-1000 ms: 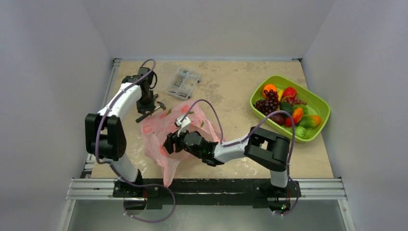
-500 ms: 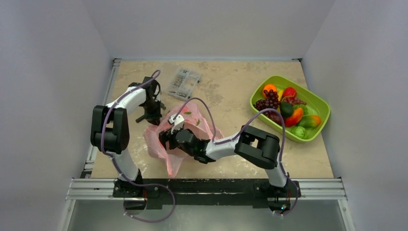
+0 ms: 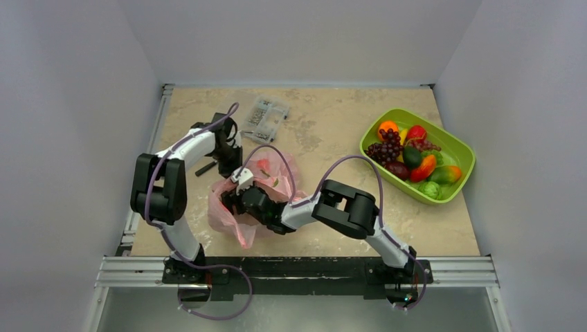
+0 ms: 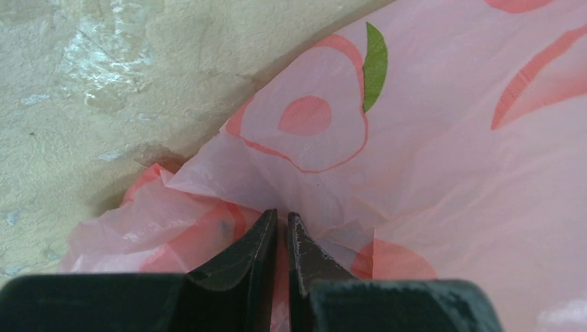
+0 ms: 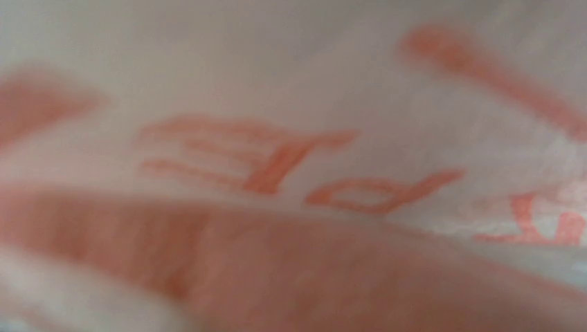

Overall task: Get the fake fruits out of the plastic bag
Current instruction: Take out the fake fruit from the plastic bag, then place the fake fruit in the bin.

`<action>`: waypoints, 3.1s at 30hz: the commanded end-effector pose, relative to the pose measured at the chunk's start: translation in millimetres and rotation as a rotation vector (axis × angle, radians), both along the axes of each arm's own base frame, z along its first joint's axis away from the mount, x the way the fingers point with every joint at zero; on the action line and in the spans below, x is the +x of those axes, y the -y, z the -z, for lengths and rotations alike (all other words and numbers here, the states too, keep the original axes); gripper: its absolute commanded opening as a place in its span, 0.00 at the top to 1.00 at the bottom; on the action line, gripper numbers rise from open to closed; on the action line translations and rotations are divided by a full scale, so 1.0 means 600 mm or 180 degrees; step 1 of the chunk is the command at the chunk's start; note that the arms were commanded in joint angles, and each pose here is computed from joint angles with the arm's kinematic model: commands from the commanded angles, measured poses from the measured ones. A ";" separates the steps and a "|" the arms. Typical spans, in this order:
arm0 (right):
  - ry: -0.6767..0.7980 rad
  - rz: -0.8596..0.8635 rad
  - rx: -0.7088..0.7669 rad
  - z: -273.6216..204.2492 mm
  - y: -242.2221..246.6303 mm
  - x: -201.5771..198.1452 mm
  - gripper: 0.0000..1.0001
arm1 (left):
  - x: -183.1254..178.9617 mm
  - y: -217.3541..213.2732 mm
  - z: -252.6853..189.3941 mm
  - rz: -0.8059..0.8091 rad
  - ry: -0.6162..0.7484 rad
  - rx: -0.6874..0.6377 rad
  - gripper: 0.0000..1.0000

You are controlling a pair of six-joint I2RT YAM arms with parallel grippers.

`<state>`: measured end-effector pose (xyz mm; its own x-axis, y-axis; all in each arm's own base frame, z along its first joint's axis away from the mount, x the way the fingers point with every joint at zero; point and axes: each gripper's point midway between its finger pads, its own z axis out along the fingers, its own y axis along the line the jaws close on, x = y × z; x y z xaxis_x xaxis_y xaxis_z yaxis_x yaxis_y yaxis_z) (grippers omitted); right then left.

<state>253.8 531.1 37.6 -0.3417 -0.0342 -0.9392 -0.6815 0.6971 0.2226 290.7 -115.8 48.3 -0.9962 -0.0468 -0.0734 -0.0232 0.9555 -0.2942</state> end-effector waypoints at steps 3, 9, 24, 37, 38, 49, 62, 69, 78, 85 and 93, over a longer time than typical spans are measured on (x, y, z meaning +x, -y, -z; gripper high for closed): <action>0.0349 0.0279 0.0047 -0.051 0.019 0.035 0.56 | 0.003 0.020 -0.039 0.0042 0.0201 -0.0252 0.88; 0.0371 0.0270 0.0036 -0.075 0.078 0.013 0.95 | 0.016 -0.006 -0.102 -0.0010 0.0668 -0.0060 0.51; 0.0004 0.0044 0.0129 -0.109 0.152 -0.052 1.00 | -0.123 -0.021 -0.169 -0.0946 0.1289 -0.0551 0.17; -0.0252 -0.0072 0.0066 -0.151 0.169 -0.078 1.00 | -0.128 0.044 -0.111 -0.1070 0.1014 -0.1359 0.86; -0.0284 -0.0038 -0.0006 -0.149 0.182 -0.081 1.00 | -0.120 0.031 -0.112 -0.1105 0.1105 -0.1200 0.90; -0.0227 -0.0338 -0.0214 -0.228 0.310 -0.149 1.00 | -0.076 -0.047 -0.126 -0.1241 0.1600 -0.0324 1.00; 0.0243 -0.0733 0.0285 -0.452 0.316 -0.177 1.00 | -0.095 -0.076 -0.116 -0.1480 0.1509 -0.0053 1.00; 0.0279 0.0935 0.0169 -0.497 0.448 0.043 1.00 | -0.111 -0.066 -0.114 -0.1425 0.1333 -0.0120 0.63; -0.0357 0.3144 -0.0046 -0.346 0.761 0.229 1.00 | -0.124 -0.041 -0.159 -0.0976 0.1372 0.0008 0.02; -0.0481 0.3888 -0.0216 -0.311 0.905 0.260 0.94 | -0.146 -0.037 -0.203 -0.0663 0.1551 0.0170 0.00; -0.0734 0.4300 -0.0158 -0.256 1.014 0.248 0.86 | -0.177 0.015 -0.239 -0.0225 0.1657 -0.0487 0.00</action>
